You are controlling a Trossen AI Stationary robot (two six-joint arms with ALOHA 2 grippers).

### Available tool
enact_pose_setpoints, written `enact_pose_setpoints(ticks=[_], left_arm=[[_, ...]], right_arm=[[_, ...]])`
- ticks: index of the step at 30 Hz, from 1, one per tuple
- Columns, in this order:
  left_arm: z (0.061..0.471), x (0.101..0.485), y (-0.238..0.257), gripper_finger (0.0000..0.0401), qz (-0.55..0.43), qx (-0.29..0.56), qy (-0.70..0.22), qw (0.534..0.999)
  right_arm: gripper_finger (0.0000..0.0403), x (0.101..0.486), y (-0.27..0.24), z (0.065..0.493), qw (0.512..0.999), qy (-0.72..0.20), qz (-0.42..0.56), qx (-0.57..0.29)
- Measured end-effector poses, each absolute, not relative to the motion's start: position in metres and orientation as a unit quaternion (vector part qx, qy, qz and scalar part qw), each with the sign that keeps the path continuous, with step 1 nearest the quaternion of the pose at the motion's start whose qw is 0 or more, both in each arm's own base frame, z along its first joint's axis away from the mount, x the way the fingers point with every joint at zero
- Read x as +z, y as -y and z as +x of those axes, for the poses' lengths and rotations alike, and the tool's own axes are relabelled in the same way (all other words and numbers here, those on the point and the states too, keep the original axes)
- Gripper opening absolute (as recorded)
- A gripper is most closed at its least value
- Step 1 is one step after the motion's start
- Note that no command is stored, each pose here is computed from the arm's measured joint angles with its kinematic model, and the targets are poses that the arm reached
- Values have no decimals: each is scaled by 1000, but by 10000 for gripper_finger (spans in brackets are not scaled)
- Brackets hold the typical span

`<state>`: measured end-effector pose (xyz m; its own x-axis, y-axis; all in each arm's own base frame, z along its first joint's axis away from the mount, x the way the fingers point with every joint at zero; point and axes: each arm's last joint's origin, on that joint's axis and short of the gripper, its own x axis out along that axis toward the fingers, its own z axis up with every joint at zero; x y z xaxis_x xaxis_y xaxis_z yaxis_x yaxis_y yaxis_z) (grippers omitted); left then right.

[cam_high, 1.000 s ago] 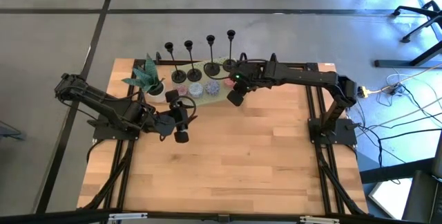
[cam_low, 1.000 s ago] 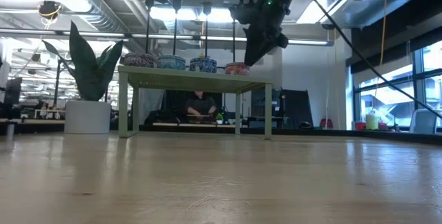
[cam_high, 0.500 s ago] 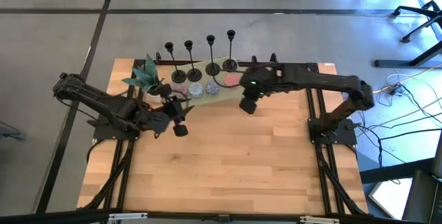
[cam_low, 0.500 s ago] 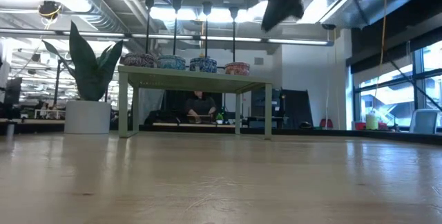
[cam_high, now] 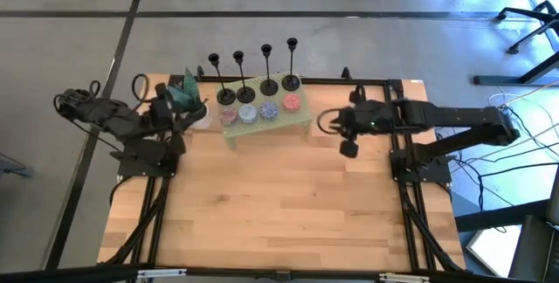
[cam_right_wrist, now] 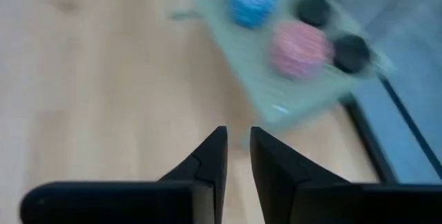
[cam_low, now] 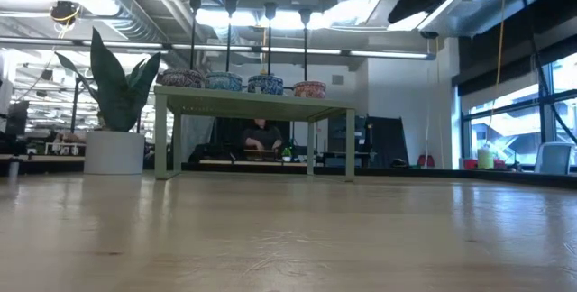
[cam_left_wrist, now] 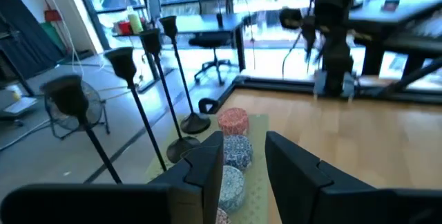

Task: Pick & Place candle stick holders
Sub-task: Return to Home Position

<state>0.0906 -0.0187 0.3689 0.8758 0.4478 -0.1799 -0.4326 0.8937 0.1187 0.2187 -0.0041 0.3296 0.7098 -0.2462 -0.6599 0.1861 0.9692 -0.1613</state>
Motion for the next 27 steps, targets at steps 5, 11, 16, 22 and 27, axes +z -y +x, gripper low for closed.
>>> enact_pose_setpoints(ticks=[5,11,16,22,27], left_arm=[[83,331,16,104,33,212,-67,974],[78,294,14,104,33,187,-32,981],[76,261,14,104,39,164,-9,986],[74,241,16,104,53,114,58,990],[76,226,17,104,59,111,87,988]], right_arm=[[67,315,-2,203,958,-276,-77,12],[67,317,-2,169,974,-206,-87,16],[67,296,-3,147,984,-152,-79,44],[67,276,-4,126,991,-98,-80,47],[67,268,-3,110,993,-72,-80,45]])
